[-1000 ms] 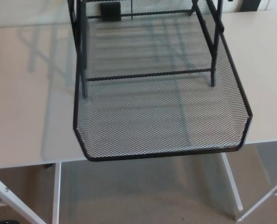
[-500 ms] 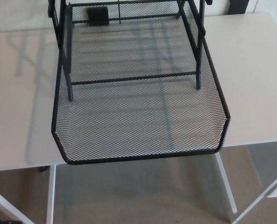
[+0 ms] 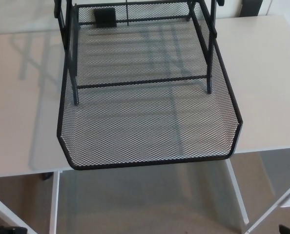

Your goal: The robot walk towards a table in front and then pushes a layer of a file tray back to its original position using its right hand

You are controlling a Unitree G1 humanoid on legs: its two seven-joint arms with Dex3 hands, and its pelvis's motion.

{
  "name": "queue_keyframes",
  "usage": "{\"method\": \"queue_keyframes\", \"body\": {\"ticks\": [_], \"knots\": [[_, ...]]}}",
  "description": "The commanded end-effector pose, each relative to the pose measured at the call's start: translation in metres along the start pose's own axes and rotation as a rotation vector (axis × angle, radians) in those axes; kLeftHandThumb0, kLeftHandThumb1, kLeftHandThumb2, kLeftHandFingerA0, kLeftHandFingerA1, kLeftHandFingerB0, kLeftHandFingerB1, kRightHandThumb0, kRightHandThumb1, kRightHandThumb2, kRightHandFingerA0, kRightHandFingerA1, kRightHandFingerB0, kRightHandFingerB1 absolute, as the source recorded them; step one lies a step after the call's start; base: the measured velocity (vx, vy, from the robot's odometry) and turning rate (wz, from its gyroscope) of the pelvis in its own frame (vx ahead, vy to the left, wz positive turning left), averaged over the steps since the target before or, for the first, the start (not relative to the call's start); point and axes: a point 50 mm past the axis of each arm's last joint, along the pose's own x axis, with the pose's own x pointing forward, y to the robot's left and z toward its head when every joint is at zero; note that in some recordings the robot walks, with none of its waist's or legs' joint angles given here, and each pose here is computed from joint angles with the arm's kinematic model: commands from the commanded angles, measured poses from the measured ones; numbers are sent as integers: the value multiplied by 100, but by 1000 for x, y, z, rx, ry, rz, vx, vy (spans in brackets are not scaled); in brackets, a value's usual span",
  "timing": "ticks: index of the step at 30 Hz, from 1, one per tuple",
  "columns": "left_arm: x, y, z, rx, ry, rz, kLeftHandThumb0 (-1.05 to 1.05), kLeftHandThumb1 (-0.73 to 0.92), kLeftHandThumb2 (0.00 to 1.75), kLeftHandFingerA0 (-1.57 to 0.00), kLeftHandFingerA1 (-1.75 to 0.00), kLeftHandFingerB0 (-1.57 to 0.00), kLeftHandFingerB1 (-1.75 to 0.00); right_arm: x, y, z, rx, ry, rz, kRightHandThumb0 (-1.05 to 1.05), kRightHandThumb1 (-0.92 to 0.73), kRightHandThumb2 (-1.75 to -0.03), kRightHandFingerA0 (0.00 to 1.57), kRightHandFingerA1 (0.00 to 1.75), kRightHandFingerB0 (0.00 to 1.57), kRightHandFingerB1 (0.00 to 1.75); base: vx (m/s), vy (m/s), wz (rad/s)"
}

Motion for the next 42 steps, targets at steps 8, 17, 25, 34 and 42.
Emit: {"method": "queue_keyframes", "body": {"ticks": [8, 17, 25, 34, 42], "knots": [[2, 9, 9, 6, 2, 15, -44, 35, 94, -60, -108, -30, -80, -44, -14, 115, -112, -719, -193, -60, -61, -95, 15, 58, 10, 50, 0, 0, 0], [5, 10, 19, 29, -22, 15, -47, 35, 95, -64, -106, -31, -78, -68, -13, 150, -118, -923, -290, -35, -59, -112, 0, 52, 0, 52, 0, 0, 0], [5, 11, 19, 52, -17, 6, -47, 35, 94, -64, -104, -31, -77, -72, -1, 177, -87, -1194, -375, -36, -55, -110, 0, 51, 0, 51, 0, 0, 0], [6, 10, 23, 83, -14, 13, -47, 36, 91, -65, -99, -33, -77, -68, 28, 201, -278, -1121, -185, -93, -52, -92, 0, 11, 12, 12, 0, 0, 0], [8, 11, 30, 65, -31, 5, -51, 33, 89, -67, -99, -31, -74, -40, 47, 227, -555, -1201, -29, -94, -47, -89, 0, 15, 0, 3, 0, 0, 0]]}}
